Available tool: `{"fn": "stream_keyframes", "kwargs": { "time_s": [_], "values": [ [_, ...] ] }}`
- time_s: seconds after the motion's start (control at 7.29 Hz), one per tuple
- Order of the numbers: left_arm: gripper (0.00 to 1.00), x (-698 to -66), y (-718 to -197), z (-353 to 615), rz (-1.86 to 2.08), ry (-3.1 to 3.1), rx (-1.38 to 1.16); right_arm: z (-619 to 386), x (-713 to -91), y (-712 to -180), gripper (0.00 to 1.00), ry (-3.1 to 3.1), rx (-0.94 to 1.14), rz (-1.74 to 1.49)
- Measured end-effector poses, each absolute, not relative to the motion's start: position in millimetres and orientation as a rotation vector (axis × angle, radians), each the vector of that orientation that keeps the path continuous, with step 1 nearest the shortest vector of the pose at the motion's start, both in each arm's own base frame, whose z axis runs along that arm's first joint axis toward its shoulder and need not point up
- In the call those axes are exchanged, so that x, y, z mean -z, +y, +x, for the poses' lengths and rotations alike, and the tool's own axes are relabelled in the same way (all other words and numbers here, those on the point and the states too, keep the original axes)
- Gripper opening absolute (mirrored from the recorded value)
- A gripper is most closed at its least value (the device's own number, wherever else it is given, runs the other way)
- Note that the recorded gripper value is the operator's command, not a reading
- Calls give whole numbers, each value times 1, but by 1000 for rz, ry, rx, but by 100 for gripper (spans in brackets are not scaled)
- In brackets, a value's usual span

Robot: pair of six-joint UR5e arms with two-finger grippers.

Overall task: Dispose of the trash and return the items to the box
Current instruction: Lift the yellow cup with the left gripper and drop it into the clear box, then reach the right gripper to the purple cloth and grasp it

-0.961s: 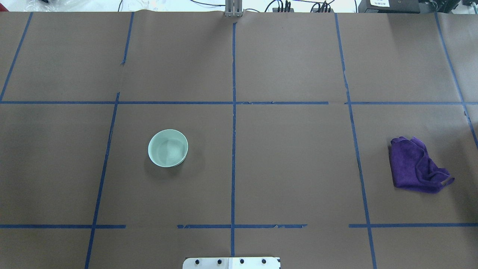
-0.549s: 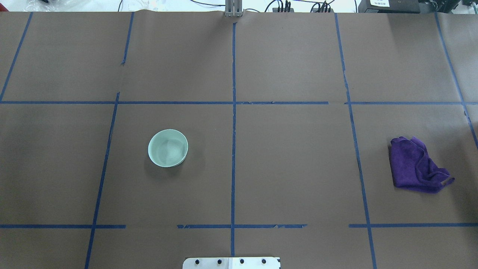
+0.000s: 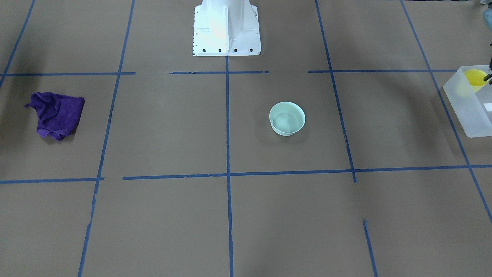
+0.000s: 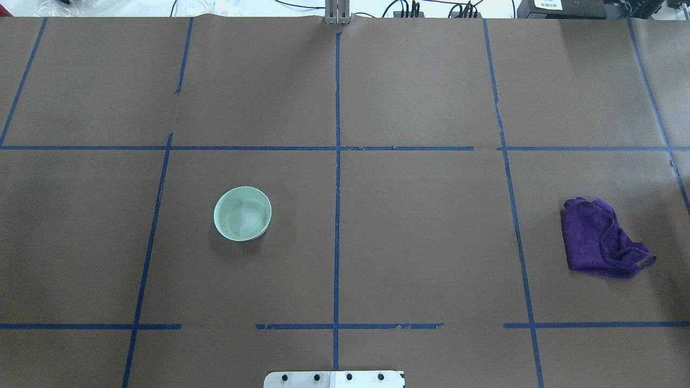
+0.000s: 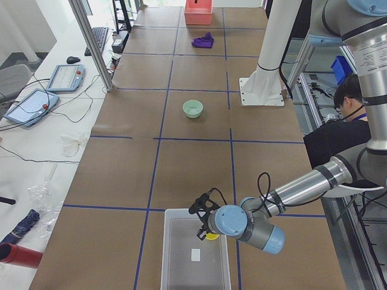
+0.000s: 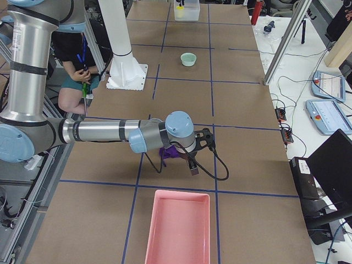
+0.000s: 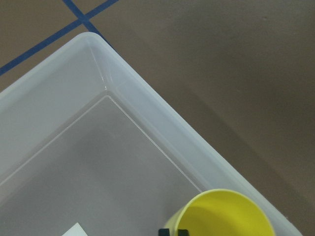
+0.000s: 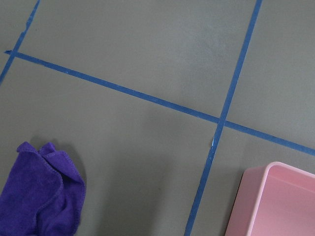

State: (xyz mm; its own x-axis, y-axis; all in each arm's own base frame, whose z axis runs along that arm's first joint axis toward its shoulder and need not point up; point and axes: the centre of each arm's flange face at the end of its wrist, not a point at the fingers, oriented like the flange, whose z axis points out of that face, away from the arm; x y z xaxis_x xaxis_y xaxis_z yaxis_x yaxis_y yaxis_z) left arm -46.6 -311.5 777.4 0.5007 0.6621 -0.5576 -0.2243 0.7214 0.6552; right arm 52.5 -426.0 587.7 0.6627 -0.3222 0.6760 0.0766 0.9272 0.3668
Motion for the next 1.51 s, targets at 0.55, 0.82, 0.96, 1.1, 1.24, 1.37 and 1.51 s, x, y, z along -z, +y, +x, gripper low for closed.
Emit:
{"fn": "stream_keyframes", "kwargs": {
  "time_s": [0.55, 0.82, 0.96, 1.1, 1.24, 1.37, 1.51],
  "values": [
    [100, -721, -350, -48, 605, 861, -509, 44, -550, -431, 100, -850, 160, 429],
    [100, -681, -394, -48, 624, 838, -490, 8, -543, -419, 100, -921, 54, 410],
    [100, -662, -408, -49, 633, 833, -490, -20, -540, -408, 100, -927, 32, 375],
    [100, -643, -416, -49, 649, 828, -495, -53, -537, -391, 100, -898, 22, 340],
    [100, -631, -419, -50, 665, 824, -500, -86, -540, -373, 98, -863, 28, 317],
    [100, -622, -421, -50, 677, 821, -504, -119, -548, -354, 92, -831, 37, 302],
    [100, -616, -421, -51, 687, 818, -508, -154, -563, -340, 80, -797, 43, 300]
  ]
}}
